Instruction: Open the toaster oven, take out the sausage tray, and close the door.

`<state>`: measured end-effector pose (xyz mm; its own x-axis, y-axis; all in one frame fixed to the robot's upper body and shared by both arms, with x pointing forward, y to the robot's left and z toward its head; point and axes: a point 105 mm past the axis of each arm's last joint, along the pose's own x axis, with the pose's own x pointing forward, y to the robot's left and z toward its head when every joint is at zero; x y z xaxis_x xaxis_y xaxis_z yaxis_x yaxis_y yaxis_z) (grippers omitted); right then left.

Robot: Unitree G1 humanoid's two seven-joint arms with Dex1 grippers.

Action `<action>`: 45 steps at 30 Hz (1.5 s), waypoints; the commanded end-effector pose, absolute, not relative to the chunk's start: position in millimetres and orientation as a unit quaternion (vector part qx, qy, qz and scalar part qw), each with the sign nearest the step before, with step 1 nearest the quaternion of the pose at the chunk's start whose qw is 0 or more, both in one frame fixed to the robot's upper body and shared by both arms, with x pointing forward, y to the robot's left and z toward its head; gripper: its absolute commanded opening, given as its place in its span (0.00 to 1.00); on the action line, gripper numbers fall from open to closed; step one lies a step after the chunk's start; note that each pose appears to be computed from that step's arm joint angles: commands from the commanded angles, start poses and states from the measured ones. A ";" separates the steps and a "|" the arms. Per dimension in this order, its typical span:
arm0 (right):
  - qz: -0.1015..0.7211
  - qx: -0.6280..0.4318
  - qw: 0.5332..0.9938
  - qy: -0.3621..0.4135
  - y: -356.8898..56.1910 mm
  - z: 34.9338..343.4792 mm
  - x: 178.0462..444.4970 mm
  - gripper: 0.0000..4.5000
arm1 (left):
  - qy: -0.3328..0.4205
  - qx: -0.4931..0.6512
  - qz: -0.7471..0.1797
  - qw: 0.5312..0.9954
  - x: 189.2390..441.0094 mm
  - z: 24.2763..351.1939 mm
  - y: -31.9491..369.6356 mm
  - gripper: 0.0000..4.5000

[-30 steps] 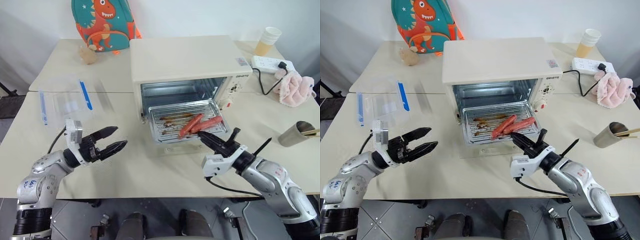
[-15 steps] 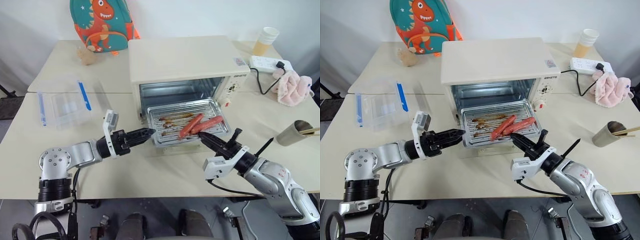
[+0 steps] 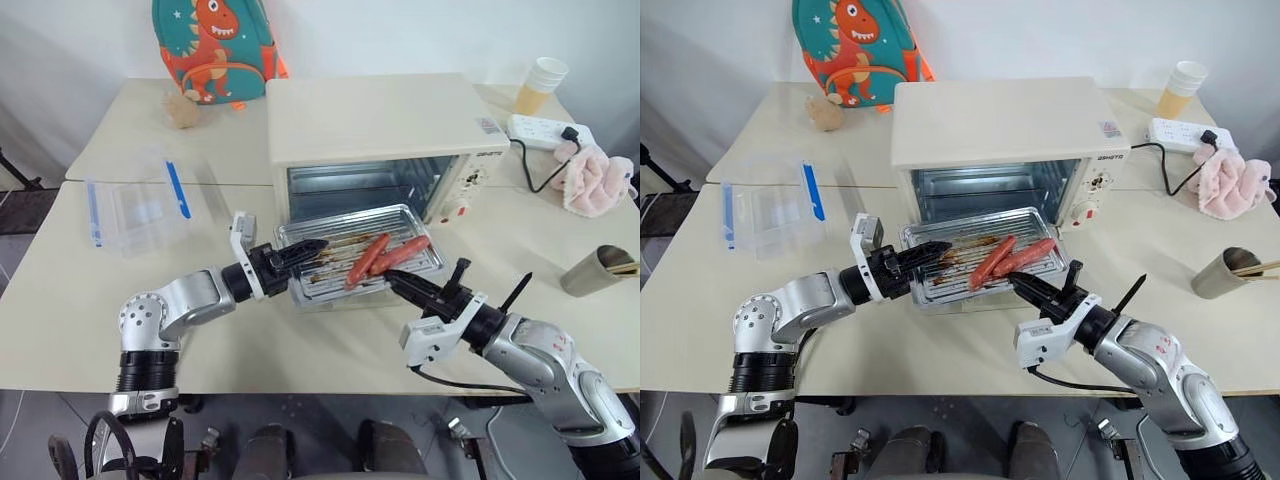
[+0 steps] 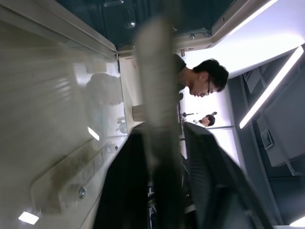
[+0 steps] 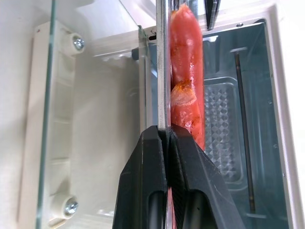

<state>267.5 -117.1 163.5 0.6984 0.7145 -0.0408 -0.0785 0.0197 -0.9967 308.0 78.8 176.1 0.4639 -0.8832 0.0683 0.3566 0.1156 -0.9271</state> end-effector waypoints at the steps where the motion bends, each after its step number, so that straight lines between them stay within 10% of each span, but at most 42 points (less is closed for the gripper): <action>1: 0.290 -0.631 0.663 -0.279 -113.5 176.5 263.4 0.00 | 0.261 -0.509 -0.465 0.676 302.5 181.3 76.1 0.02; 6: 0.313 -0.589 0.696 -0.266 -112.1 176.0 261.1 0.00 | 0.262 -0.514 -0.480 0.661 299.9 182.1 75.2 0.01; 16: 0.411 -0.515 0.705 -0.263 -122.6 177.5 228.8 0.69 | 0.265 -0.513 -0.509 0.638 287.8 179.9 115.2 0.00; 27: 0.456 -0.468 0.736 -0.177 -196.3 155.3 229.0 0.69 | 0.241 -0.528 -0.461 0.672 239.1 177.0 216.6 0.00; 37: 0.443 -0.221 0.868 -0.044 -245.7 151.2 266.4 0.01 | 0.169 -0.564 -0.360 0.724 211.2 162.7 264.5 0.00; 45: 0.438 -0.198 0.876 0.046 -269.9 125.3 292.3 0.01 | 0.110 -0.575 -0.312 0.749 190.2 159.3 283.4 0.00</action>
